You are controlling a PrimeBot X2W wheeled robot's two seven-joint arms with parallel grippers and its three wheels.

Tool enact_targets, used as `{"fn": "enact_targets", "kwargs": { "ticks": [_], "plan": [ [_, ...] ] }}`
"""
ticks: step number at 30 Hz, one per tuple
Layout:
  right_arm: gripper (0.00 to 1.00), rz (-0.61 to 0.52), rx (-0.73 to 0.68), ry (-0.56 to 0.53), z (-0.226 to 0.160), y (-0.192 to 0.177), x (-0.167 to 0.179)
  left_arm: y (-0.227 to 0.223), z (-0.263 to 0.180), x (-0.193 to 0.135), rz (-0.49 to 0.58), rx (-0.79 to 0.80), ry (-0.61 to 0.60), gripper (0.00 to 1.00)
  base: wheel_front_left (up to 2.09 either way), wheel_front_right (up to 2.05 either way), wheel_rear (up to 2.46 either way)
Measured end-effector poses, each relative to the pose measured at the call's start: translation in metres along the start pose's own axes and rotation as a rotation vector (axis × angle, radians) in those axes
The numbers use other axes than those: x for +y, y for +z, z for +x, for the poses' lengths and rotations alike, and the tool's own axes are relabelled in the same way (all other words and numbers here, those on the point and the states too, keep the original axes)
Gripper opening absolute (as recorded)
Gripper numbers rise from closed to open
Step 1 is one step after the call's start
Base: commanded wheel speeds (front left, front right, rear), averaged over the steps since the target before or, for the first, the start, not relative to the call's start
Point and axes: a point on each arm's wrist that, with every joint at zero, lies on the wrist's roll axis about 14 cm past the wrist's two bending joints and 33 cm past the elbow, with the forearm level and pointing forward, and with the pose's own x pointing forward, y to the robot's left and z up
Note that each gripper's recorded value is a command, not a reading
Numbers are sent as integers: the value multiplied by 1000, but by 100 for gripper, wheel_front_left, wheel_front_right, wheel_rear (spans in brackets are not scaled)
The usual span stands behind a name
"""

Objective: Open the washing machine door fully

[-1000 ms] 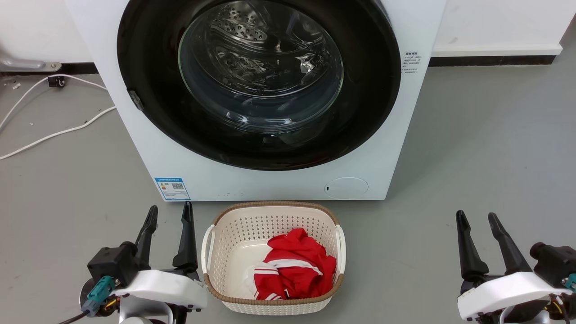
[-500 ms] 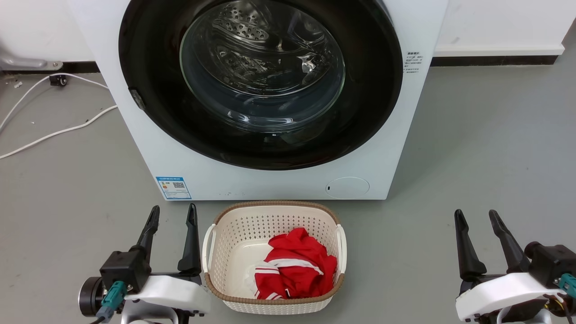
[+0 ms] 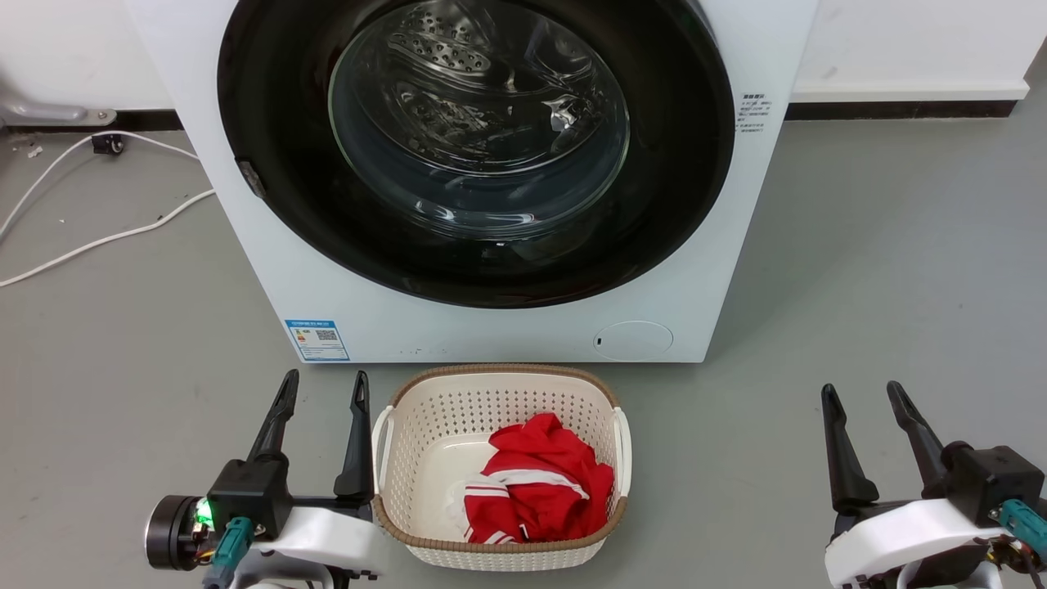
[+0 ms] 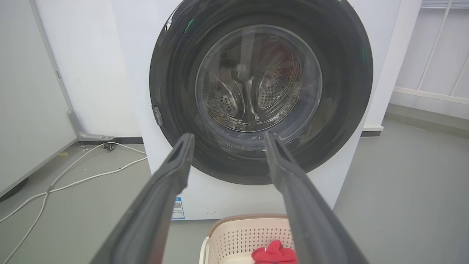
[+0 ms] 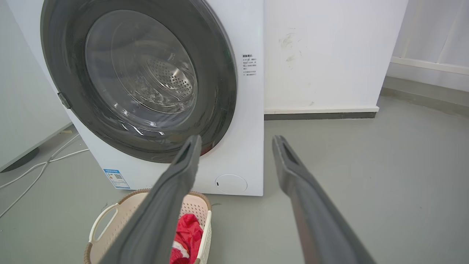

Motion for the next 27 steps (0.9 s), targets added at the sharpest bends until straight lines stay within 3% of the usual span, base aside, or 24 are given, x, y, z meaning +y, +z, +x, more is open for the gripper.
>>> {"fn": "enact_targets", "kwargs": {
  "ticks": [21, 22, 23, 24, 27],
  "plan": [
    [100, -45, 10, 10, 0, -4, 2, 0, -1, 1, 26, -11, 3, 100, 0, 0, 0],
    [73, -41, 11, 8, 0, -5, 2, 0, -1, 1, 25, -10, 3, 100, 0, 0, 0],
    [29, -33, 13, 7, 0, -5, 2, -1, -1, 1, 24, -10, 4, 100, 0, 0, 0],
    [0, -32, 17, 6, 0, -6, 1, -1, -1, 1, 24, -9, 5, 100, 0, 0, 0],
    [0, -20, 20, 5, 0, -8, 1, -2, -2, 2, 22, -7, 6, 100, 0, 0, 0]
  ]
}}
